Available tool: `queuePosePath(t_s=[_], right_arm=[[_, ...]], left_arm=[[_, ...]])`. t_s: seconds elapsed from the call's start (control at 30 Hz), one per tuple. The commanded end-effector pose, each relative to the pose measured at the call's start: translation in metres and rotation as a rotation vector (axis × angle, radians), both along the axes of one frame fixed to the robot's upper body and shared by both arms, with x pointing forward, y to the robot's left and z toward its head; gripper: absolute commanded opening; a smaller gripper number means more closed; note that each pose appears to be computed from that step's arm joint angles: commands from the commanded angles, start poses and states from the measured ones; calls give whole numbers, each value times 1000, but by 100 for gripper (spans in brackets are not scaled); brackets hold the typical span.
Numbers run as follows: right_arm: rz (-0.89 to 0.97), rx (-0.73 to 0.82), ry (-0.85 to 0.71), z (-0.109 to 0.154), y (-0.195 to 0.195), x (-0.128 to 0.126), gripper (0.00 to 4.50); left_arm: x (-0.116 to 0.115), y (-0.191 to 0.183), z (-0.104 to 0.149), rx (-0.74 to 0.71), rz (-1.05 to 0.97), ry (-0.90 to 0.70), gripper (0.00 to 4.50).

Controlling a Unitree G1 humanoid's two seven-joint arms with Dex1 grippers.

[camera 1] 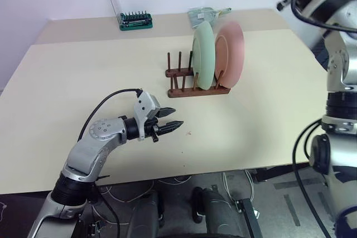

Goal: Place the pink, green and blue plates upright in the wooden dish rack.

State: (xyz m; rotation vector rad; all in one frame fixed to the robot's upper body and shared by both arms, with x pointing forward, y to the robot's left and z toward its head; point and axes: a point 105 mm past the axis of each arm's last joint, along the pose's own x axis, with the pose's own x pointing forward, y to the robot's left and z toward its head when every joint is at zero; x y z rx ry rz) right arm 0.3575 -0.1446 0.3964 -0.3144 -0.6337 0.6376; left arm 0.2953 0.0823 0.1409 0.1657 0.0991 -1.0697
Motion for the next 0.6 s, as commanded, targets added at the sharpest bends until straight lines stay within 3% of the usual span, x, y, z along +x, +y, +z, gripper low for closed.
queuePosePath(t_s=[0.03, 0.17, 0.23, 0.37, 0.6], right_arm=[[429, 142, 84, 18, 59, -47, 6], [657, 257, 291, 11, 101, -61, 6], [702, 384, 442, 5, 111, -50, 6], [649, 560, 714, -22, 120, -14, 6], [529, 662, 870, -57, 114, 20, 6]], left_arm=[[4, 13, 7, -17, 55, -23, 246], [9, 28, 5, -16, 123, -21, 246], [10, 36, 4, -12, 149, -21, 246], [9, 45, 3, -6, 176, -22, 246], [8, 44, 3, -11, 183, -22, 246]])
